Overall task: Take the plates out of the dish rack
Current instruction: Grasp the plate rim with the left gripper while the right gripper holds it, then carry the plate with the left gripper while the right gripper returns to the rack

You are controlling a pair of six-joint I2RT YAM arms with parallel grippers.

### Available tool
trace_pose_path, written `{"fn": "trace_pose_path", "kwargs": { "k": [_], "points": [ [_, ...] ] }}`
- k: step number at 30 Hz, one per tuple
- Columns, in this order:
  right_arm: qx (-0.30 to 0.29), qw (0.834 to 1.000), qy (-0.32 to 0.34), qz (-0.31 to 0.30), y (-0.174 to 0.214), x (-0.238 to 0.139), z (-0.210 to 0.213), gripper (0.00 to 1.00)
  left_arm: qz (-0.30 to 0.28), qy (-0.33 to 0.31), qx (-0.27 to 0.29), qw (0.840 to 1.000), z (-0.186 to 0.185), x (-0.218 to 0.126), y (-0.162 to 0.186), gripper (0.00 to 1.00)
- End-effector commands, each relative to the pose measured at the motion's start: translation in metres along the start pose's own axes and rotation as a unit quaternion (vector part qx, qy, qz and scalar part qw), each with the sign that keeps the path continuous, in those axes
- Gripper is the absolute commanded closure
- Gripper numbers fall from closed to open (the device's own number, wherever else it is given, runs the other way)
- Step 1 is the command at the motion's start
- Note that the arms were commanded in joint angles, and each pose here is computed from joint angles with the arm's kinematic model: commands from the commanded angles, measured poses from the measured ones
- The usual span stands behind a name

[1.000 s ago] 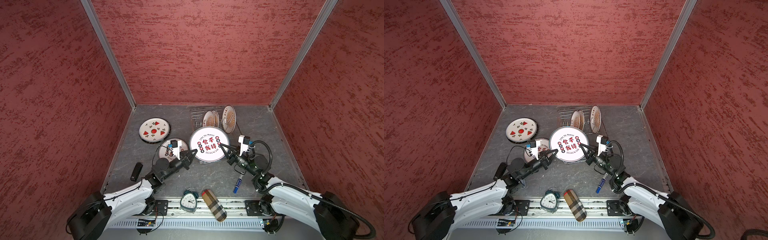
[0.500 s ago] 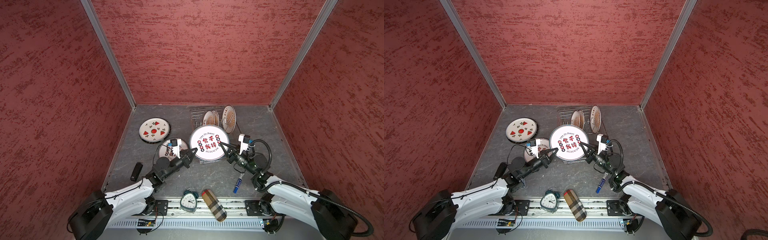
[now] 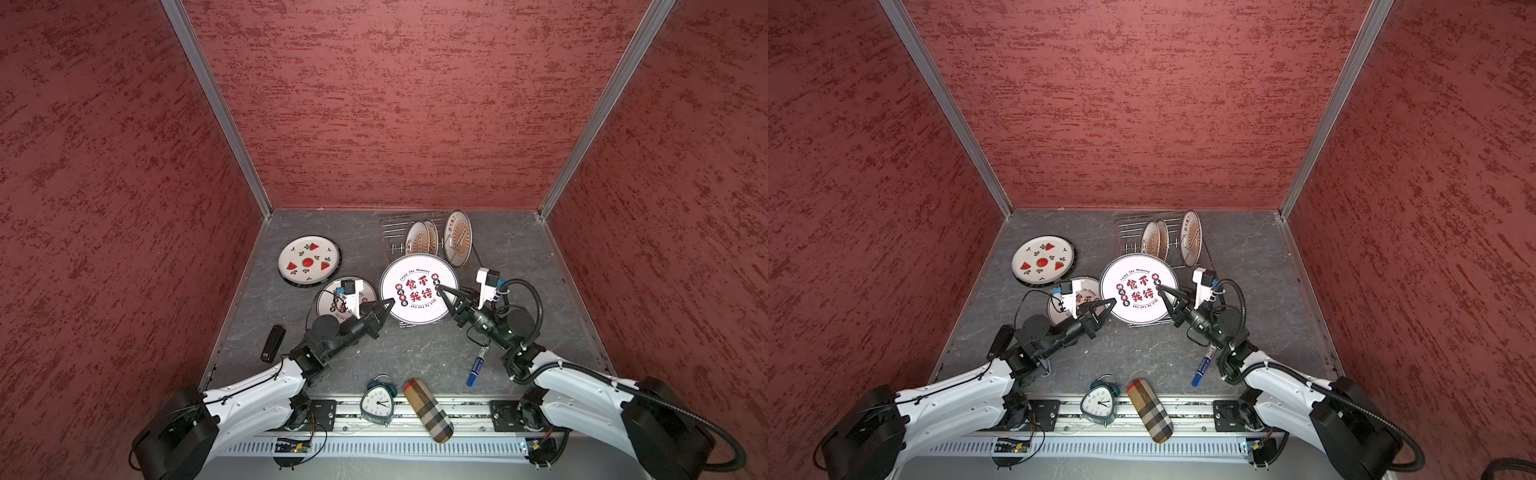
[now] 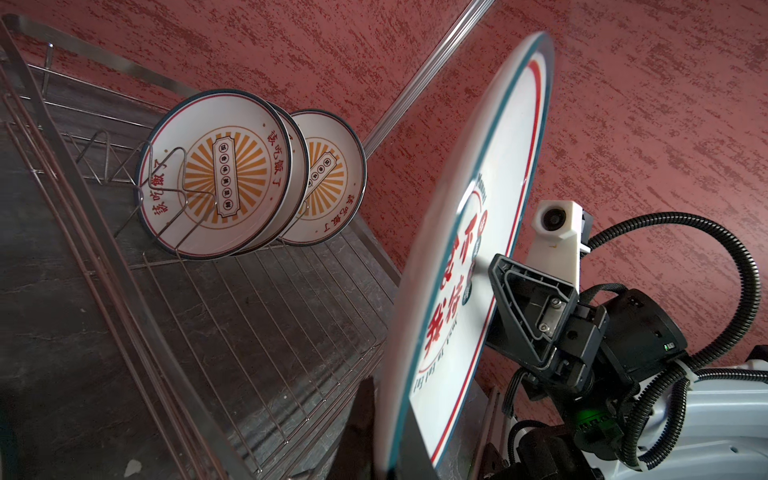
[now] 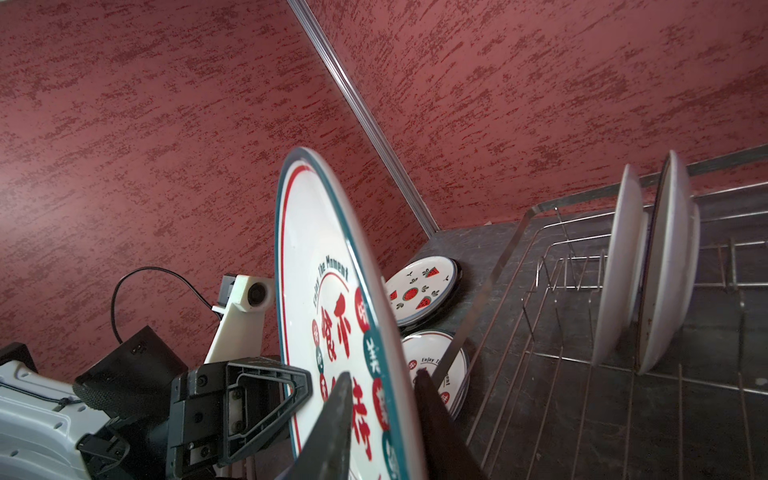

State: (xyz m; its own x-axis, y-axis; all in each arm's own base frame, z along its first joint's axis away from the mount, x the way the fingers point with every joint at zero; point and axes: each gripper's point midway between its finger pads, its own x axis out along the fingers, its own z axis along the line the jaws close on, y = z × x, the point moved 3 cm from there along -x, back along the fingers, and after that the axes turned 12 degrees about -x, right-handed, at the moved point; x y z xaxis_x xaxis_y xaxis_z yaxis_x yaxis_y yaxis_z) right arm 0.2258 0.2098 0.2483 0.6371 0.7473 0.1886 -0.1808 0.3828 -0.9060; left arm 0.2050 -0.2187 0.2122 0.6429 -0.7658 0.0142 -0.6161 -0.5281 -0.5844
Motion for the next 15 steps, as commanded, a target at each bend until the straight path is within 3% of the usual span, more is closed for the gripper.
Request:
{"fn": "trace_pose_path", "kwargs": {
  "k": [1, 4, 6, 10, 11, 15],
  "points": [
    [-0.001, 0.999, -0.013, -0.038, -0.022, 0.005, 0.009, 0.57, -0.026, 0.016, 0.01, 0.999, -0.009, -0.003, -0.011, 1.0],
    [0.002, 0.999, -0.012, -0.039, -0.022, 0.005, 0.008, 0.31, -0.032, 0.01, 0.007, 0.999, -0.007, -0.005, -0.013, 1.0],
    [0.009, 0.999, -0.004, -0.045, -0.024, 0.005, 0.006, 0.19, -0.038, 0.004, 0.003, 0.999, -0.004, -0.008, -0.015, 1.0],
    [0.017, 0.998, 0.006, -0.055, -0.027, 0.003, 0.003, 0.09, -0.051, -0.011, -0.005, 0.999, 0.002, -0.013, -0.02, 1.0],
    [0.017, 0.998, 0.009, -0.057, -0.027, 0.003, 0.003, 0.01, -0.054, -0.015, -0.007, 0.998, 0.003, -0.015, -0.021, 1.0],
    [0.014, 0.999, 0.011, -0.046, -0.027, 0.007, 0.003, 0.01, -0.068, -0.026, -0.021, 0.997, 0.009, -0.023, -0.028, 1.0]
  ]
}}
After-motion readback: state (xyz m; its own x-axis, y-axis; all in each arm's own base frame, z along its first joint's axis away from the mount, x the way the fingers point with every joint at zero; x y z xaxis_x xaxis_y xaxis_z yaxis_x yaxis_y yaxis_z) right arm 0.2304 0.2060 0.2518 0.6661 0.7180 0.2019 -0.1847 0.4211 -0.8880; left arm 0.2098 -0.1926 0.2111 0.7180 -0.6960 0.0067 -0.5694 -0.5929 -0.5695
